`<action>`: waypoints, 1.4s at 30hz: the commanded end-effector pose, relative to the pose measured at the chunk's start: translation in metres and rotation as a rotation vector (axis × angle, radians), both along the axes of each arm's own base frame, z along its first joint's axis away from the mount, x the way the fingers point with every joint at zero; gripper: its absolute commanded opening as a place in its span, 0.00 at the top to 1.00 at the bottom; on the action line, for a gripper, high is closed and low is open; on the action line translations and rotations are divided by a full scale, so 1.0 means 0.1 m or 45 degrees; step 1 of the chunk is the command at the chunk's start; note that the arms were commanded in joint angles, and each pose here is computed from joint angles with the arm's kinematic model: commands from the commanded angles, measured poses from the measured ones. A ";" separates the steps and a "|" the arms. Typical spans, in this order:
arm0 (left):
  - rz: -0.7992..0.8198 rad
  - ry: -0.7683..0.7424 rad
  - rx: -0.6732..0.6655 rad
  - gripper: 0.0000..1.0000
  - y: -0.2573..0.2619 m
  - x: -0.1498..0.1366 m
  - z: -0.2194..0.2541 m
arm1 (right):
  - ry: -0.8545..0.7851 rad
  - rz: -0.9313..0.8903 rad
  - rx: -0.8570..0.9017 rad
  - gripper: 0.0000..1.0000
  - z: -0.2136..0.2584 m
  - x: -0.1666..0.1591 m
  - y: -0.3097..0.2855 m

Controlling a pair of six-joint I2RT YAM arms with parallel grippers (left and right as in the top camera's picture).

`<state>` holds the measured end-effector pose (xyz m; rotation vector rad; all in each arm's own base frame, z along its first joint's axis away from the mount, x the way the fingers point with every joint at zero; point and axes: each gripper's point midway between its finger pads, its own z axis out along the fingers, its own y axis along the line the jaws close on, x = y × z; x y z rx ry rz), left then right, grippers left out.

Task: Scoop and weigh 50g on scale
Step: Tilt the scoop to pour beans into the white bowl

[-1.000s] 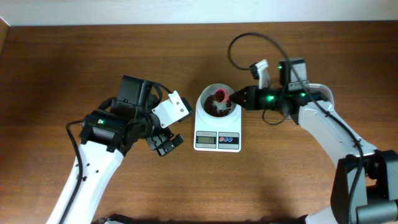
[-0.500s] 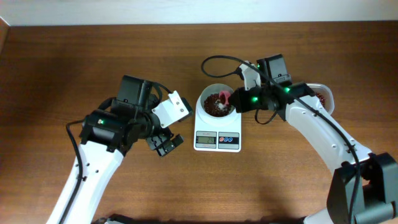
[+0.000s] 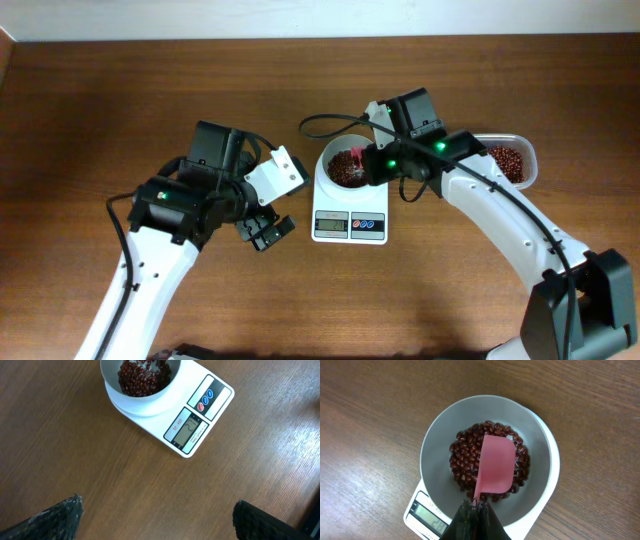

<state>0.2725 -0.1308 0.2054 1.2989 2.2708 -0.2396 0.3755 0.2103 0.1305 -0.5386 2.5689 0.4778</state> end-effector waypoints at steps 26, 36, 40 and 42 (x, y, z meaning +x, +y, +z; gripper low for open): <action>-0.019 -0.037 -0.015 0.01 -0.01 0.01 0.09 | -0.099 0.013 -0.143 0.96 0.44 -0.04 0.10; -0.019 -0.037 -0.015 0.01 -0.01 0.01 0.09 | -0.074 -0.019 -0.240 0.96 0.40 -0.06 -0.03; -0.019 -0.037 -0.015 0.01 -0.01 0.01 0.09 | -0.115 -0.005 -0.179 0.96 0.62 -0.10 0.01; -0.019 -0.037 -0.015 0.01 -0.01 0.01 0.09 | -0.135 -0.013 -0.181 0.96 0.56 0.00 0.04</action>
